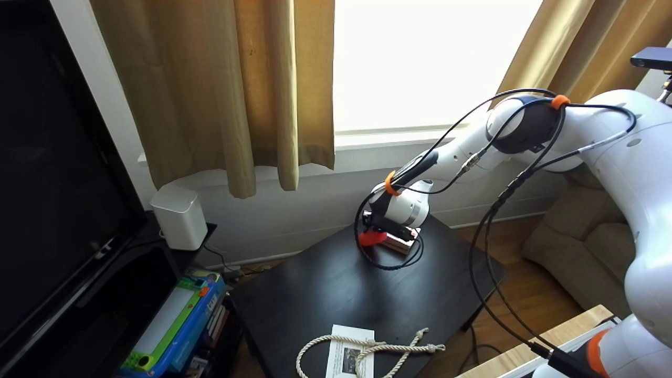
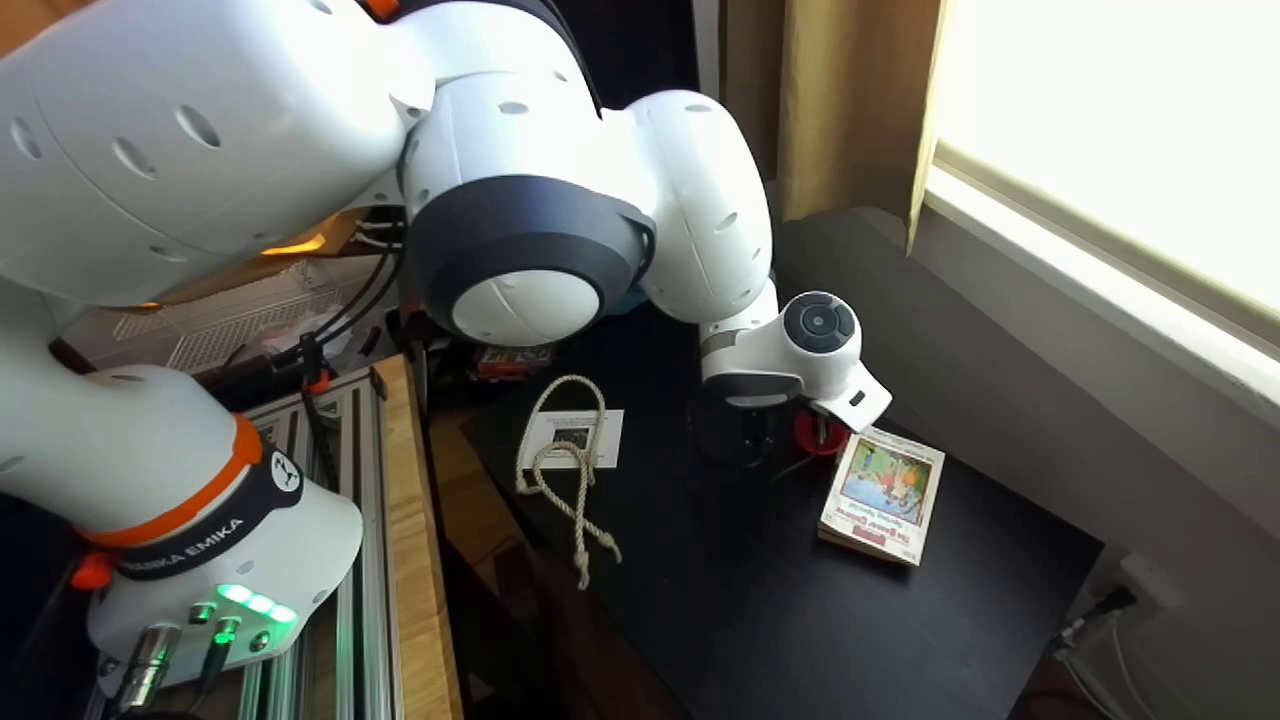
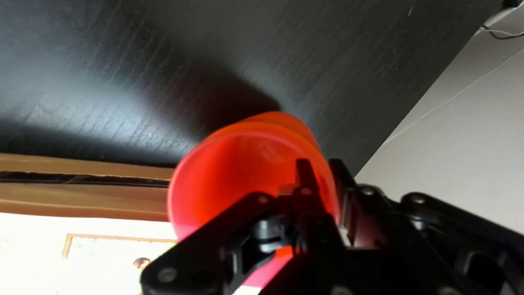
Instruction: Turn over the orange cup
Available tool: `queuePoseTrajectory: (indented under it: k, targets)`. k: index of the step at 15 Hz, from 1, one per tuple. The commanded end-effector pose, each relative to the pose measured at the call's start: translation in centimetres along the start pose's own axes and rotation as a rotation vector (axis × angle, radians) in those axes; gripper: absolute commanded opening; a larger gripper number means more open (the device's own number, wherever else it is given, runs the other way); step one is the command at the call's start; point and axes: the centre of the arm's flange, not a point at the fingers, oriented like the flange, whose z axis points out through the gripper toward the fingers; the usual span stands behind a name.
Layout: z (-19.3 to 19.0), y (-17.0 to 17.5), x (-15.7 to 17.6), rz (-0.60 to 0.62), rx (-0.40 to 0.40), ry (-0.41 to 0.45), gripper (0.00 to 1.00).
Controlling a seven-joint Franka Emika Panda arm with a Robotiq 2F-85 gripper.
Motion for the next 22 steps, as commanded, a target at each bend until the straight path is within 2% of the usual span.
queuePoseTrajectory:
  k: [1, 8, 9, 10, 11, 13, 20, 22]
  targets:
    - [-1.2, -0.4, -1.5, -0.033, -0.065, -0.056, 0.00]
    - [-1.6, -3.2, -4.4, -0.124, -0.213, -0.233, 0.02]
    - [-1.6, -3.5, -4.6, -0.137, -0.244, -0.244, 0.08]
    - [-1.4, -3.7, -4.8, -0.146, -0.271, -0.255, 0.33]
    - [-1.4, -4.1, -5.0, -0.156, -0.297, -0.262, 0.34]
    - [-1.4, -4.8, -5.4, -0.169, -0.328, -0.273, 0.44]
    - [-3.3, -7.2, -6.6, -0.184, -0.381, -0.245, 0.96]
    - [-4.5, -7.9, -6.8, -0.183, -0.390, -0.237, 1.00]
